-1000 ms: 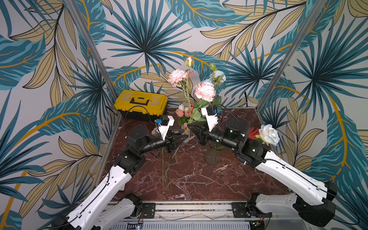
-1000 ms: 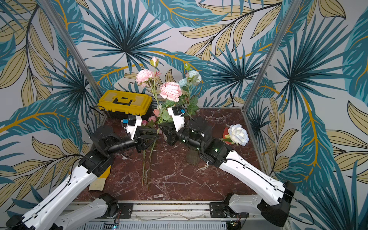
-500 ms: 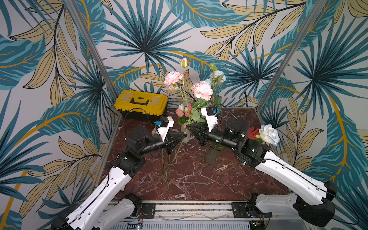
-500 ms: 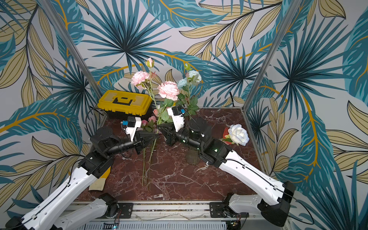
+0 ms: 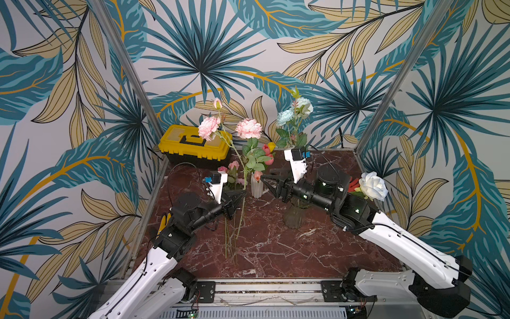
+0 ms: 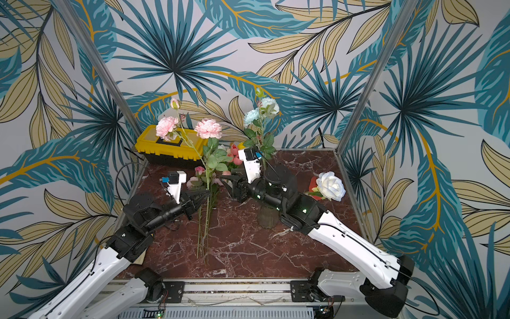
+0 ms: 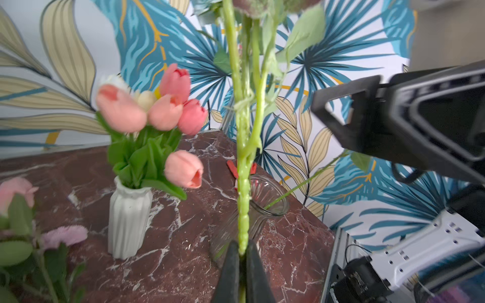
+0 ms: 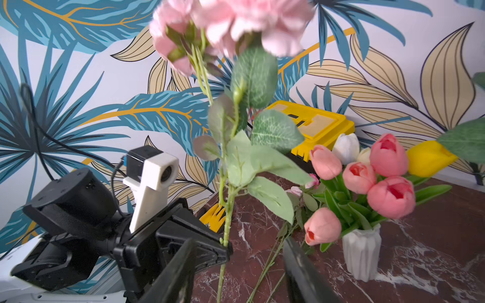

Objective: Pick out pink flowers from the vase
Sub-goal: Place the flower at the center of the board.

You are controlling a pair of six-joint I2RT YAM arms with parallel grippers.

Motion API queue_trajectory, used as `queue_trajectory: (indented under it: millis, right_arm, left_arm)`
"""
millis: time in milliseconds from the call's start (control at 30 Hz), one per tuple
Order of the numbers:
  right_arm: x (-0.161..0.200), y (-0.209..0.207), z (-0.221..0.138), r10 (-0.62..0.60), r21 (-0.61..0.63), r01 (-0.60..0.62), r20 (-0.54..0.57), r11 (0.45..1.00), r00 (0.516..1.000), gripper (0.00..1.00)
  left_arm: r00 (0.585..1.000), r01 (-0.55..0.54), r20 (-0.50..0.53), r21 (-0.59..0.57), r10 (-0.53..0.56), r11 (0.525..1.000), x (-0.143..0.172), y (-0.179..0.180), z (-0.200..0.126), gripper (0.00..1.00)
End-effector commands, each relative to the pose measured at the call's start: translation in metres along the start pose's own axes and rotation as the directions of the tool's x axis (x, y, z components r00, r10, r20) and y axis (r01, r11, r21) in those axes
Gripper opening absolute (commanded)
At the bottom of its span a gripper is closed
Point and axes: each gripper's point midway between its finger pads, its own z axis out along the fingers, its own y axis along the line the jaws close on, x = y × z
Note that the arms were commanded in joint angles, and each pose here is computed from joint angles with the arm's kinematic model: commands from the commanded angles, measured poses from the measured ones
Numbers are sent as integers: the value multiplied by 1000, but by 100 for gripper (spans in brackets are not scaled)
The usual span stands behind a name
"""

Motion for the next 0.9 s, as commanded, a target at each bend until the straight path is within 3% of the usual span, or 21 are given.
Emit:
queue_trajectory:
  millis: [0,333,667,867]
  right_arm:
    - [2,-10,-16,-39,64,40,-13,997,999,55]
    - [1,-6,-23,-57,49,58,-29,997,998,57]
    - [6,-3,-20,-32,26,33,-39,999,999,57]
    - [8,1,-16,-2,1,2,-41,1000,999,57]
  left_arm:
    - [994,112,-1,-142,-114,983,24,35,-5,0]
    - [968,241,-3,-285,-252,928,62,81,-9,0]
    - [941,334,59,-316,-333,888,66,104,-5,0]
    - [912,395,35,-348,-409,850,83,133,2,0]
